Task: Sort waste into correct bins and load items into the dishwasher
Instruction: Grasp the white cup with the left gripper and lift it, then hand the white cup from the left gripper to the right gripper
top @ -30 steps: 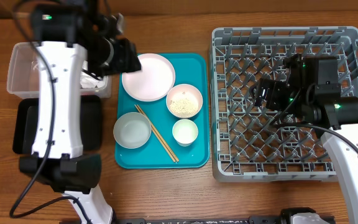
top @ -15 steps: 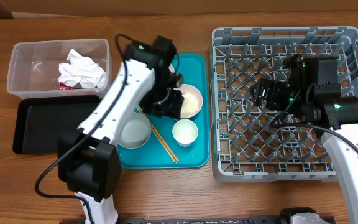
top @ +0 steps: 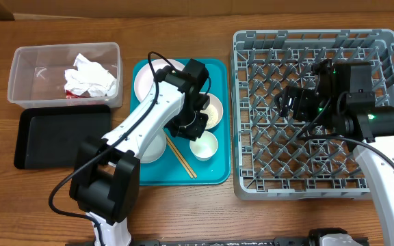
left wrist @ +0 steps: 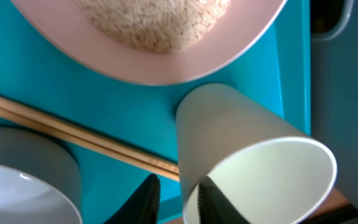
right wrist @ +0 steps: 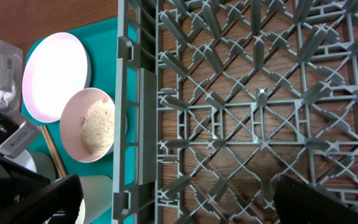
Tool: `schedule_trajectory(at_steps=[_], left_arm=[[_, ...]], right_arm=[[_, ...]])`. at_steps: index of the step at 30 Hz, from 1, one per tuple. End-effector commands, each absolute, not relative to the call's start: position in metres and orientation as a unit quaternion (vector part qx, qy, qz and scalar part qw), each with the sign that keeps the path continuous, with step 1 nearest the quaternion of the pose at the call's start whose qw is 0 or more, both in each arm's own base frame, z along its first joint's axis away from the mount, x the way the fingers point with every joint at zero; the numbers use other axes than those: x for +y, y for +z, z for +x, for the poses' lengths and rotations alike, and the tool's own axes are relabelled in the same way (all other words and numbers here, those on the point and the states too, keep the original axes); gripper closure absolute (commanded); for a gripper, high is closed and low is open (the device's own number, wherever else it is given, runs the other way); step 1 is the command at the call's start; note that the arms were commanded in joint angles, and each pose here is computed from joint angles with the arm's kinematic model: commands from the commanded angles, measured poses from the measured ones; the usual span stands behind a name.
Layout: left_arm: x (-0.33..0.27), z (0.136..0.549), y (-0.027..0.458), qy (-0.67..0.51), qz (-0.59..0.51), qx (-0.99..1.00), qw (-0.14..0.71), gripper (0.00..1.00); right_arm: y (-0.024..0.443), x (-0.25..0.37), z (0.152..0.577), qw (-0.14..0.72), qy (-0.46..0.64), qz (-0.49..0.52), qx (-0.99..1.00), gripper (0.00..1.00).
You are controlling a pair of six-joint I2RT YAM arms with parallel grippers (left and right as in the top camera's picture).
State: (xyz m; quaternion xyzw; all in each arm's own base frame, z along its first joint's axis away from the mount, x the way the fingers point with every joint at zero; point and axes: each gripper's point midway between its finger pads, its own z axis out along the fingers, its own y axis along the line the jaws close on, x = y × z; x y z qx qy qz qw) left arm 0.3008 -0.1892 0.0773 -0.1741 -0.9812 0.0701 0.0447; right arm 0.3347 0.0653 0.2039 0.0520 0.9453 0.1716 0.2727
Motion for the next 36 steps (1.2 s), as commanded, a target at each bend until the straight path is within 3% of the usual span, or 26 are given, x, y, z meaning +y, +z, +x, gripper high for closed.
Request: schedule_trajectory(at_steps=[1,8,11,15,20,27,36], left_arm=[[-0.186,0.301,0.076,0.057,-0.173,-0.983,0.035,0.81],[-0.184,0.296,0.062,0.054,-0.175,-0.982,0.039,0.87],[-0.185,0.296,0.063,0.057,-0.175,-0.982,0.039,0.96],[-0.194,0.290,0.069,0.096,-0.171,-0.979,0.053,0.96],[-0.226,0.290,0.124,0.273,-0.199,-0.939,0.068,0.96],[-0.230,0.314,0.210,0.494,-0.186,-0.849,0.019,0.96],[-0.203,0.331,0.261,0.626,-0.123,-0.770,-0.019,0.96]], right_arm=[[0.212,0.064,0.339,0.284,0.170,0.053,0.942,0.00],[0.211,0.064,0.338,0.281,0.169,0.053,0.943,0.00],[0.210,0.064,0.337,0.279,0.169,0.054,0.944,0.00],[0.210,0.065,0.336,0.276,0.174,0.052,0.944,0.00],[0.226,0.098,0.334,0.274,0.269,0.015,0.923,0.00],[0.262,0.159,0.334,0.285,0.419,-0.087,0.857,0.00],[0.295,0.209,0.331,0.301,0.523,-0.206,0.771,0.00]])
